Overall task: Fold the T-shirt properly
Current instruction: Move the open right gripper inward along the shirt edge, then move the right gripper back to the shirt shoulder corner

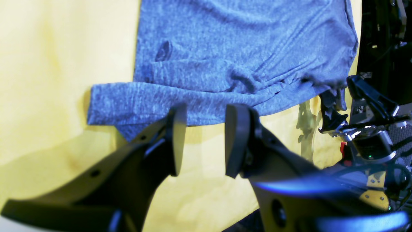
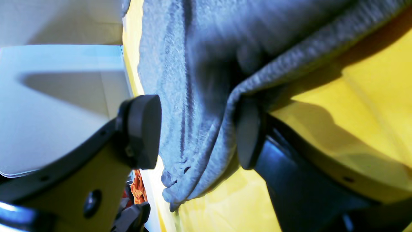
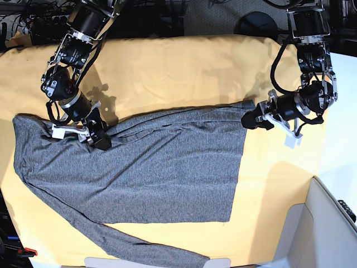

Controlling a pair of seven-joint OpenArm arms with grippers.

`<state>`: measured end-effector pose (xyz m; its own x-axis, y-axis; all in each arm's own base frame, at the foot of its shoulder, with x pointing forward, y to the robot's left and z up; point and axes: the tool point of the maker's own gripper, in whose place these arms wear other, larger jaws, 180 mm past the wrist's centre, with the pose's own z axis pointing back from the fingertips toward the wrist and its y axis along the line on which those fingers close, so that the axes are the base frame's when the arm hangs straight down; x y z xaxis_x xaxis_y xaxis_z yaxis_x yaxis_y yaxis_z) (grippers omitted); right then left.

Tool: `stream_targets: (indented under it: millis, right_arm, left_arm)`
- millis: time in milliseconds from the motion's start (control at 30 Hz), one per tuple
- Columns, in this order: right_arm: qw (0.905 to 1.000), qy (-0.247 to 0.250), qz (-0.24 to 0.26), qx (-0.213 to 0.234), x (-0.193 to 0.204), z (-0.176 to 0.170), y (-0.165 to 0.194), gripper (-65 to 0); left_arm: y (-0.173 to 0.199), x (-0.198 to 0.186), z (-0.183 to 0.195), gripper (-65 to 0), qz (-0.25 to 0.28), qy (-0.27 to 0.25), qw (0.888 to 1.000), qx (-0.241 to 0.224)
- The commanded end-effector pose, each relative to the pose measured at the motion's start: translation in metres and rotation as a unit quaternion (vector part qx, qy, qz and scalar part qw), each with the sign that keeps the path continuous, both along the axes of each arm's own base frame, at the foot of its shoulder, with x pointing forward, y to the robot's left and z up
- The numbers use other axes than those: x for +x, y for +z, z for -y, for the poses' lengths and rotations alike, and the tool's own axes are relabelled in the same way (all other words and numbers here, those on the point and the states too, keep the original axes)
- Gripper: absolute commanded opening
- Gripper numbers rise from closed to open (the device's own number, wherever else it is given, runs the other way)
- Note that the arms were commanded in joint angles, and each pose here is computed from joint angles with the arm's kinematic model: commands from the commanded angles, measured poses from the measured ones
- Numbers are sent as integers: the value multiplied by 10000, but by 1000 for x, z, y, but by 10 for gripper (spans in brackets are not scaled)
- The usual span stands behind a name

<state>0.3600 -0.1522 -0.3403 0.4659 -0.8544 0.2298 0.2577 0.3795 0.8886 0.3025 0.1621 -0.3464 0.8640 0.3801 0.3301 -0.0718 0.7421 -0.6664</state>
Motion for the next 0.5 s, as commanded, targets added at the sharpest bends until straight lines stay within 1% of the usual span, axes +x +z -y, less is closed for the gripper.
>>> stream_targets:
  millis: [0, 167, 267, 367, 467]
  right_arm:
    - [9992, 15, 394, 7, 16, 0, 25, -306]
    - [9989, 38, 452, 133, 44, 2, 32, -306]
    - [9988, -46, 455, 174, 57, 5, 32, -306]
    - [9985, -34, 513, 207, 61, 4, 37, -306]
    - [9983, -53, 571, 144, 59, 7, 41, -306]
  left_arm:
    - [11, 4, -2, -441, 106, -72, 9999, -2]
    - [11, 4, -2, -441, 92, -77, 9999, -2]
    - [7, 0, -2, -441, 40, -62, 10000, -1]
    - [7, 0, -2, -441, 46, -57, 10000, -1]
    - [6, -1, -2, -441, 24, -54, 10000, -3]
